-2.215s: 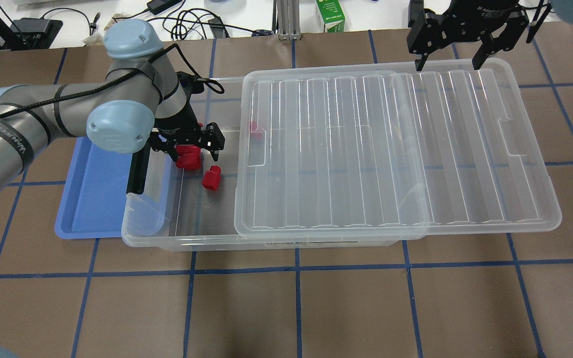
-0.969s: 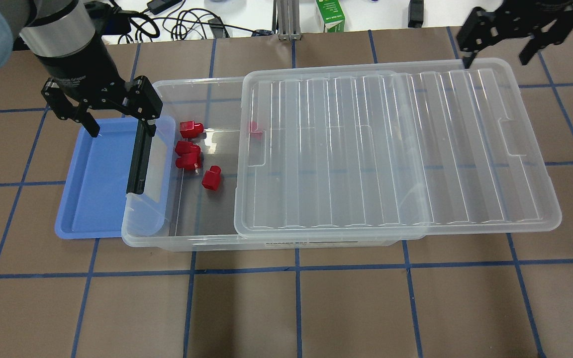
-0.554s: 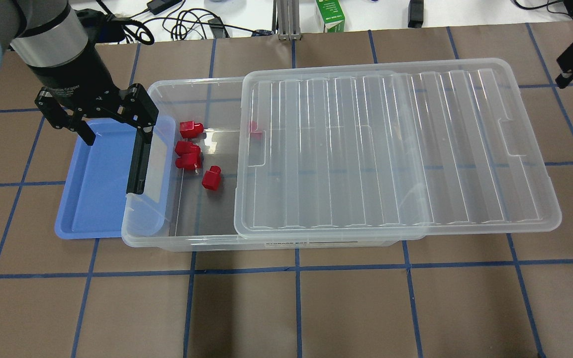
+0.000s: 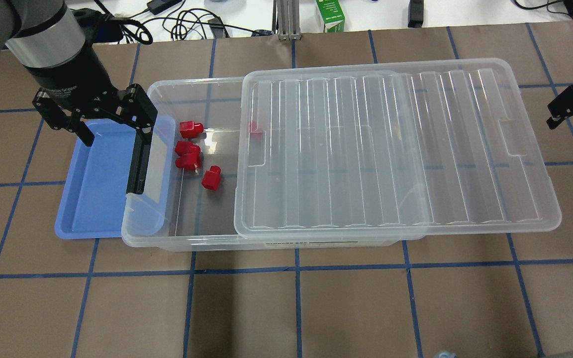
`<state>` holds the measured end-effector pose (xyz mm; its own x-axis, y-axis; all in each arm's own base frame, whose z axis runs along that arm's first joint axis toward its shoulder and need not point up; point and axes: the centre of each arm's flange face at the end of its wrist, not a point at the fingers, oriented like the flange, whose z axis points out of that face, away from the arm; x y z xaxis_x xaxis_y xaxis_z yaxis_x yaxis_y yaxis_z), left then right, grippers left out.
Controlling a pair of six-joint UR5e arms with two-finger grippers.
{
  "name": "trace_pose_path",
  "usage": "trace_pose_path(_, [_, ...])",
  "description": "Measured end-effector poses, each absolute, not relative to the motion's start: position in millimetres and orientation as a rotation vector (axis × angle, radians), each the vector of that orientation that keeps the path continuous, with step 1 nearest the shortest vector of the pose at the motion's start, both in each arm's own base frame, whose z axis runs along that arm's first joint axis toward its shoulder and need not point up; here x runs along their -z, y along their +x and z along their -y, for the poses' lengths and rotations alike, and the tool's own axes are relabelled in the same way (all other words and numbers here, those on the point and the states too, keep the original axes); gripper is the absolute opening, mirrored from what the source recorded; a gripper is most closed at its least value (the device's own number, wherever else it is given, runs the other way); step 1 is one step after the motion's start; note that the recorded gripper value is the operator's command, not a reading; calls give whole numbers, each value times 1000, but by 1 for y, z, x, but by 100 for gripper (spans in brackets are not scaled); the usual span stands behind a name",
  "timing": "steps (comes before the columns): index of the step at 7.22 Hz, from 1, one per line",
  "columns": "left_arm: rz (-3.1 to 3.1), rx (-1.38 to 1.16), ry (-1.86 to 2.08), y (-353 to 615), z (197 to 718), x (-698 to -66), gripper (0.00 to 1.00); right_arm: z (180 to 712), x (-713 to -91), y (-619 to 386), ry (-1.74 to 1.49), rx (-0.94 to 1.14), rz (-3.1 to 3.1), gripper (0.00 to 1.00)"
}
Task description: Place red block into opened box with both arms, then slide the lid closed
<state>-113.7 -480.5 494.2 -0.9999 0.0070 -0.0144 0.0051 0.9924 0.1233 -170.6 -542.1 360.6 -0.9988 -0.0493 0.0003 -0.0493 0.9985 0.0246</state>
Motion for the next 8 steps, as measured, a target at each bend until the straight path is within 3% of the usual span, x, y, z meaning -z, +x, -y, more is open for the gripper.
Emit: trace_pose_path(8, [-3115, -204, 3, -111, 485, -489, 100, 559, -348, -49, -5, 24, 3131, 100])
